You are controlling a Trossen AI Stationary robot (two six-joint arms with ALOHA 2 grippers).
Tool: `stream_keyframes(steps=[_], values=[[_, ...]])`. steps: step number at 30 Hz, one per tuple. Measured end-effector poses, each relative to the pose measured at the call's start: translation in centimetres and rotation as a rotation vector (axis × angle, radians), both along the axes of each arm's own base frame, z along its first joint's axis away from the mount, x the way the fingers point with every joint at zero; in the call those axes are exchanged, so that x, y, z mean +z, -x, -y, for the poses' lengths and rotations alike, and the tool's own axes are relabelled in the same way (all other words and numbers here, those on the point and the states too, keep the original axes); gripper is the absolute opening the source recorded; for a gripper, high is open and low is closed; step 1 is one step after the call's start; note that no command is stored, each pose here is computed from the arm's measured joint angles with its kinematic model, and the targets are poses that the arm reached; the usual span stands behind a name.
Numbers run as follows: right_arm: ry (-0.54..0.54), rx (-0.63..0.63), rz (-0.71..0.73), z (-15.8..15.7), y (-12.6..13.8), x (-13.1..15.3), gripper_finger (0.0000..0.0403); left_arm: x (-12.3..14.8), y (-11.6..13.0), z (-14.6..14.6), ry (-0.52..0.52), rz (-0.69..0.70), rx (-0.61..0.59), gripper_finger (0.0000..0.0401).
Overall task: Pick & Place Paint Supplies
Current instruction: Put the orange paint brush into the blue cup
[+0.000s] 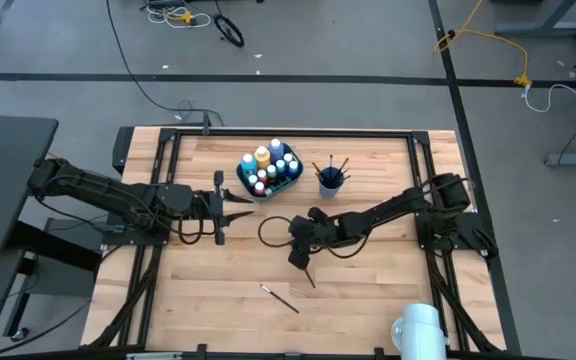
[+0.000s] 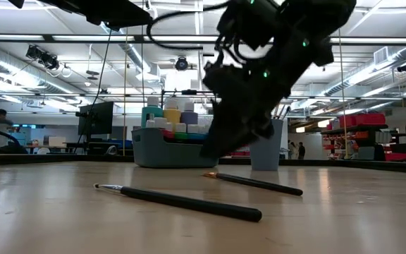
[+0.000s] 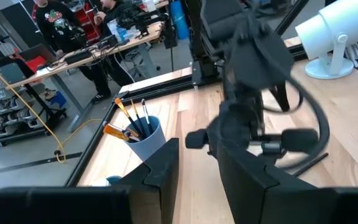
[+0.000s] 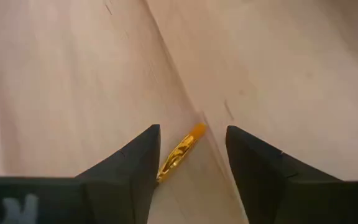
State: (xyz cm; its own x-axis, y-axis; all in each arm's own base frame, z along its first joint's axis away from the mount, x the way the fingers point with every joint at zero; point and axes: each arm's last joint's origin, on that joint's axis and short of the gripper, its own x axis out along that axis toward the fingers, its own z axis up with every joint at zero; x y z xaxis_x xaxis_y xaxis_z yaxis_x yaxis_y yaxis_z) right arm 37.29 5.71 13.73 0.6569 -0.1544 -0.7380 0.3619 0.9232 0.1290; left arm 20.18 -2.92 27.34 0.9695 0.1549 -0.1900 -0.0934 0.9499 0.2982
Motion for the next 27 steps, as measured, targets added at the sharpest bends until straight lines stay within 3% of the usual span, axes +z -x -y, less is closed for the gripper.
stream_keyframes(steps=[5,14,27], values=[[0.004,-0.02,-0.051,0.0,-0.2,-2.3,0.0179,0.0,0.0,0.0,0.0,0.0,0.0,0.0119],[0.031,-0.007,-0.064,-0.1,-0.4,-3.1,0.016,0.0,0.0,0.0,0.0,0.001,0.0,0.0119],[0.031,-0.005,-0.072,0.0,-0.4,-3.3,0.002,0.0,0.0,0.0,-0.001,0.0,0.0,0.0119]])
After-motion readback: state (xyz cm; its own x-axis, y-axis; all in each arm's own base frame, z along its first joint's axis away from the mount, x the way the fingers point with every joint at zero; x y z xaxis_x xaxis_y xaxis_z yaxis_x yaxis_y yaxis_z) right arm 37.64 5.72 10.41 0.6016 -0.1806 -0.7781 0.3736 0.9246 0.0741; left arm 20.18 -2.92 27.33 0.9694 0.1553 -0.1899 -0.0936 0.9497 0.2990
